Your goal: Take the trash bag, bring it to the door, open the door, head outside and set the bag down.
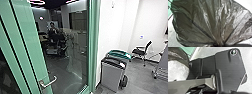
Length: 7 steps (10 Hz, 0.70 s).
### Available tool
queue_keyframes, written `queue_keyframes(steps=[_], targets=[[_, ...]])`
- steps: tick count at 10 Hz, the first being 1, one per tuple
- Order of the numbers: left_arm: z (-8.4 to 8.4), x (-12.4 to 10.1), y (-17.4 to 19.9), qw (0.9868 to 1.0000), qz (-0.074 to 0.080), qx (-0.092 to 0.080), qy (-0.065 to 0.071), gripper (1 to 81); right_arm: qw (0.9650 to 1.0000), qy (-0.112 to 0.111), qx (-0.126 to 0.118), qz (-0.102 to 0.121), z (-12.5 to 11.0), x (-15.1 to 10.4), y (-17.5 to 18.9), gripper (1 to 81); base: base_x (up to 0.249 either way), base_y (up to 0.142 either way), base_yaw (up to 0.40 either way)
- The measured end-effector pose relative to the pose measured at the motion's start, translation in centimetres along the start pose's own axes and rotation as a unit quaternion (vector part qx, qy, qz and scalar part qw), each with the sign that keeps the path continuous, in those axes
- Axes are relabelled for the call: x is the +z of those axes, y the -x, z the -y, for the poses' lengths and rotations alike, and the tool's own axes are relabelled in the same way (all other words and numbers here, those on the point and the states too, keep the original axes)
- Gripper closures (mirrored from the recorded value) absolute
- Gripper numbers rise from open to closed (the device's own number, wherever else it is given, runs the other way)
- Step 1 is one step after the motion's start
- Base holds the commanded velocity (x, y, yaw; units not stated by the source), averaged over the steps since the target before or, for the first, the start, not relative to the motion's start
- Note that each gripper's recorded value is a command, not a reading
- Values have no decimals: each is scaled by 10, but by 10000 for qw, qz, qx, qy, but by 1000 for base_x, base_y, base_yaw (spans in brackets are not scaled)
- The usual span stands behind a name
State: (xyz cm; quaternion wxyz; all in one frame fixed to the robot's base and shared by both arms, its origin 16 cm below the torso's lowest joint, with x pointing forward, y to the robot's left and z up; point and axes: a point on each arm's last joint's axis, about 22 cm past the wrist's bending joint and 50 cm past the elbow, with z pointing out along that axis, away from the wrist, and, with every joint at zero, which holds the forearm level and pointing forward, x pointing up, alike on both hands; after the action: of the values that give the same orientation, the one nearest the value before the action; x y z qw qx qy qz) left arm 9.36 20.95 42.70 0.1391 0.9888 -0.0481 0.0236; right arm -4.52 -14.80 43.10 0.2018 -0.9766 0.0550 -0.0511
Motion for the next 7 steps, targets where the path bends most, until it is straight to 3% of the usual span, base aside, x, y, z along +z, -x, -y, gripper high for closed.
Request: queue_keyframes(steps=[2,7], targets=[[0,0,-4,10000,-20,5,-1,811,10000,0,0,-2,0,0,-1,10,77,0,0],[0,0,-1,10000,-4,1,0,811,10000,6,2,6,0,0,0,10,0,0,0]])
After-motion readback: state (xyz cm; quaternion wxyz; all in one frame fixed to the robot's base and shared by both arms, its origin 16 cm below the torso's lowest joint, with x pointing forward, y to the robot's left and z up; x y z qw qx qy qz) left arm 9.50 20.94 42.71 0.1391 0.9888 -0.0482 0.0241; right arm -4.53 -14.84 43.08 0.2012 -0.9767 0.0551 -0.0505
